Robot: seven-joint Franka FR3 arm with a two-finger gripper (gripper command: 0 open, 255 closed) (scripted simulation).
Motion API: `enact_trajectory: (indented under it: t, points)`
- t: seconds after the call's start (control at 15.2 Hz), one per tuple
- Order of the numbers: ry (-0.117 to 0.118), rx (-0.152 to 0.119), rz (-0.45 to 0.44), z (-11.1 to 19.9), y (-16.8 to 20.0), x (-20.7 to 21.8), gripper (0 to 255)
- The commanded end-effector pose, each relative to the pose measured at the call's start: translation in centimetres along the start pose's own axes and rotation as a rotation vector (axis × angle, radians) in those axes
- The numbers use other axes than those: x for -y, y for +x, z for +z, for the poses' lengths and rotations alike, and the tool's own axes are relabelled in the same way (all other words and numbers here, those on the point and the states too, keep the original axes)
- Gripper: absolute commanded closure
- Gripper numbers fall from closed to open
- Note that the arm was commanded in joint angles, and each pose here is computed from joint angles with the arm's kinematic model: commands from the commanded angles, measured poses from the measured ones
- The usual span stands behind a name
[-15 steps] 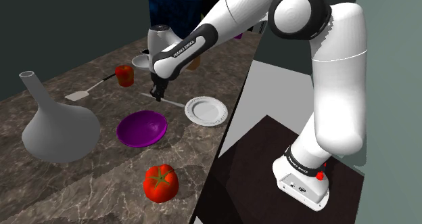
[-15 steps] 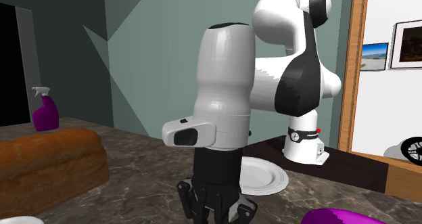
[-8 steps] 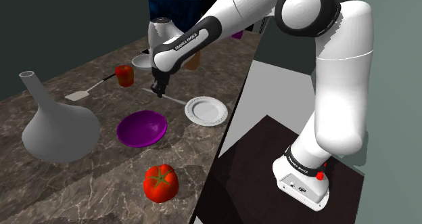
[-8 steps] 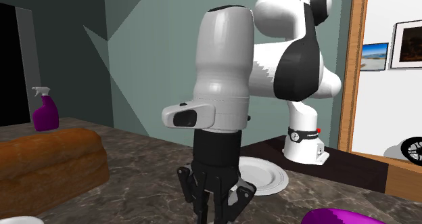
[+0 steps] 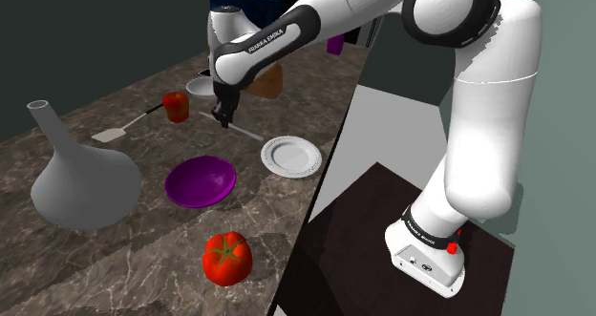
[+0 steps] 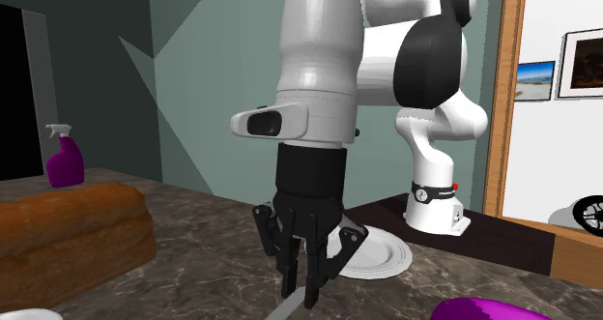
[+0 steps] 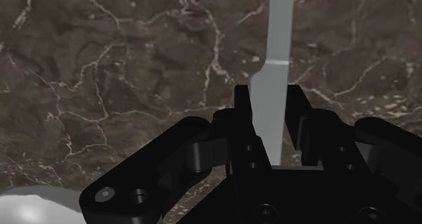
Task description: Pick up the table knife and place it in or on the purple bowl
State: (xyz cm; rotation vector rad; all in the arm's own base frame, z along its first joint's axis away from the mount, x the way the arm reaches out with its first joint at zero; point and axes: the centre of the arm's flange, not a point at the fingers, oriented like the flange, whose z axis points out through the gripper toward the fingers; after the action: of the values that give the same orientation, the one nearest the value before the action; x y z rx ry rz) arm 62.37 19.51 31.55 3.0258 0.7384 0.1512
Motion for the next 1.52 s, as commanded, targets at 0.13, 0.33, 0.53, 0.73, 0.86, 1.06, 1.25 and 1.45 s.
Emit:
enact_trajectory:
  t: [0.13,0.33,0.53,0.73,0.86,1.06,1.25,1.45]
  points:
    - [0.0,0.0,0.0,-2.1,0.2,-0.1,255]
    - [0.0,0.0,0.0,-3.7,0.3,-0.2,255]
    - [0.0,0.0,0.0,-4.9,0.4,-0.2,255]
    - [0.0,0.0,0.0,-5.2,-0.3,3.7,255]
    - [0.0,0.0,0.0,-5.5,-0.8,6.2,255]
    - [0.0,0.0,0.0,-5.8,-1.5,10.1,255]
    - [0.0,0.0,0.0,-6.2,-2.2,14.0,255]
    - [0.0,0.0,0.0,-6.5,-3.0,17.9,255]
